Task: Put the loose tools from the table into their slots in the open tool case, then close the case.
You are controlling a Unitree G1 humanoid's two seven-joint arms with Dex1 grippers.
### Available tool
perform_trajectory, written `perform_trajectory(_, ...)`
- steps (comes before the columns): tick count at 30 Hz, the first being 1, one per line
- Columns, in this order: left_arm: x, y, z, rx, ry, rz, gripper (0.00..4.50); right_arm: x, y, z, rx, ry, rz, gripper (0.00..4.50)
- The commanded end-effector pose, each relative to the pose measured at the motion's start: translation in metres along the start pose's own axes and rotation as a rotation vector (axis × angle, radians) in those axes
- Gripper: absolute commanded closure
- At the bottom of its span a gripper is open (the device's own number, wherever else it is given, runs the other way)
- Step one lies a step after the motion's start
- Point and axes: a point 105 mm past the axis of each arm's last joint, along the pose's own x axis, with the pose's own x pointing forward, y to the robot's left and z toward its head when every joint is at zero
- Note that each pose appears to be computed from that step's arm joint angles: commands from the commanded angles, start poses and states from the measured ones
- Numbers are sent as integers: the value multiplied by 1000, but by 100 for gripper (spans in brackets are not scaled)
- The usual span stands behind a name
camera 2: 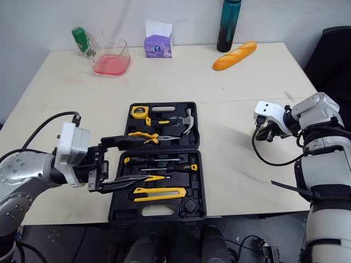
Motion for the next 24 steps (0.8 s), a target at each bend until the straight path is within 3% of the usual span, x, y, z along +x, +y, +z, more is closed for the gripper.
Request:
perform_trajectory(1,-3,-4,6,49,1,-9,0,-9,-1,18,-72,-71,9,441)
perform_trajectory(4,-6,0,5,58,-17,21,0,-12,3,32,-130,-111,52,441)
perform_trajectory(11,-22,0,-10,70,63,23,0,-20,30,78,-386,-201,193,441)
perform_trajectory(16,-26,-2,-15,71,78,27,0,-27,72,107,-529,-293,300,441)
perform_trajectory(19,-30,-2,-20,59,82,55,0,-28,131,128,-666,-381,494,441)
perform_trajectory(24,-34,-5,-27,41,95,73,0,-30,183,127,-749,-401,681,441)
